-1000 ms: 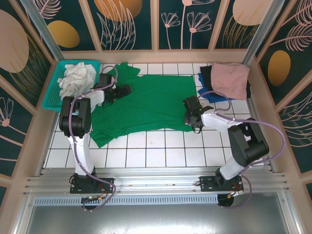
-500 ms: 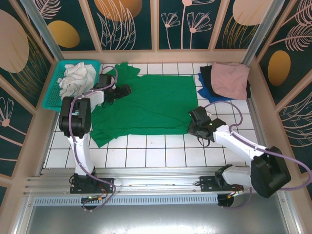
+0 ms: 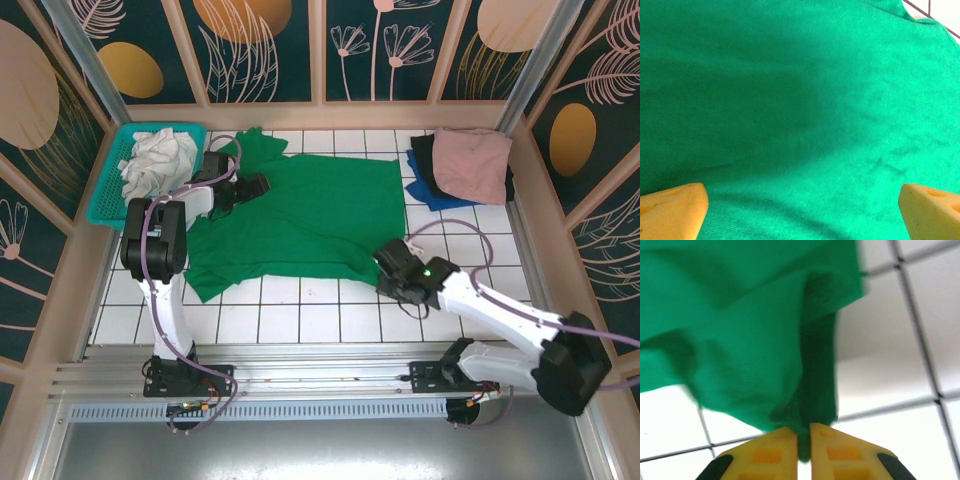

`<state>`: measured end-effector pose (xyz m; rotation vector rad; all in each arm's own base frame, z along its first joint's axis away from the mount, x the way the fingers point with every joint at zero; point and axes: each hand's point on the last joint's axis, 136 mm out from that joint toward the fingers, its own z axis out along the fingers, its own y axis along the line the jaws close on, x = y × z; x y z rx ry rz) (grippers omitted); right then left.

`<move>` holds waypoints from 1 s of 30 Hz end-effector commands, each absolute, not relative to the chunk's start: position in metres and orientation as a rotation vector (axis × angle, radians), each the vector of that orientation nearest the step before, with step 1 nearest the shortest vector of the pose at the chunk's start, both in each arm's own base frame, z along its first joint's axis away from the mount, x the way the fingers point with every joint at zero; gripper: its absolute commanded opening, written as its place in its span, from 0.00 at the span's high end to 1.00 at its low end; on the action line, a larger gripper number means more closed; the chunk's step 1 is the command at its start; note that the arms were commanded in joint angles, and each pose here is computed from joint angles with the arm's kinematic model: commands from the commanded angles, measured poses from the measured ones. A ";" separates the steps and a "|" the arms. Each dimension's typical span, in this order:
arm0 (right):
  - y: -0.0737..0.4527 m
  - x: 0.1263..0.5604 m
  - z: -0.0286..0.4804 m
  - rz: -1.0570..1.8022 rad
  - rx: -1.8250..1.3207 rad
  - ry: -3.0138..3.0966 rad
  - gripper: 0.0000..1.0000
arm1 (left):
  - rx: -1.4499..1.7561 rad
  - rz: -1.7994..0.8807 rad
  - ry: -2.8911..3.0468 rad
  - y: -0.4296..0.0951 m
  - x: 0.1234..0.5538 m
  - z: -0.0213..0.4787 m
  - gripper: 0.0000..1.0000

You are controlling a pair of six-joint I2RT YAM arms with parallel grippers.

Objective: Fold and stack the t-shirts

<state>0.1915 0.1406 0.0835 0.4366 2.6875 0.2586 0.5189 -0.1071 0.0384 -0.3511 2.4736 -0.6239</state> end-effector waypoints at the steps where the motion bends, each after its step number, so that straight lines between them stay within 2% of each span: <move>1: 0.104 0.183 0.103 0.214 0.617 2.567 0.82 | -0.397 -0.613 2.615 -0.101 0.494 0.004 0.02; 2: 0.102 0.188 0.114 0.256 0.630 2.522 0.82 | -0.392 -0.617 2.609 -0.102 0.494 0.008 0.02; 5: 0.112 0.206 0.142 0.364 0.598 2.426 0.69 | -0.382 -0.614 2.575 -0.100 0.490 0.027 0.01; 9: 0.154 0.243 0.156 0.490 0.463 2.358 0.62 | -0.367 -0.575 2.535 -0.094 0.478 0.059 0.02; 12: 0.182 0.283 0.137 0.495 0.365 2.398 0.59 | -0.379 -0.496 2.509 -0.081 0.456 0.078 0.01; 15: 0.179 0.333 0.101 0.400 0.361 2.451 0.60 | -0.407 -0.461 2.488 -0.072 0.427 0.088 0.01; 18: 0.172 0.376 0.065 0.354 0.378 2.522 0.63 | -0.444 -0.460 2.506 -0.069 0.390 0.078 0.01; 25: 0.154 0.432 0.010 0.200 0.380 2.635 0.63 | -0.539 -0.380 2.558 -0.064 0.320 0.052 0.03; 30: 0.151 0.465 -0.008 0.247 0.362 2.661 0.62 | -0.528 -0.284 2.608 -0.072 0.295 0.042 0.07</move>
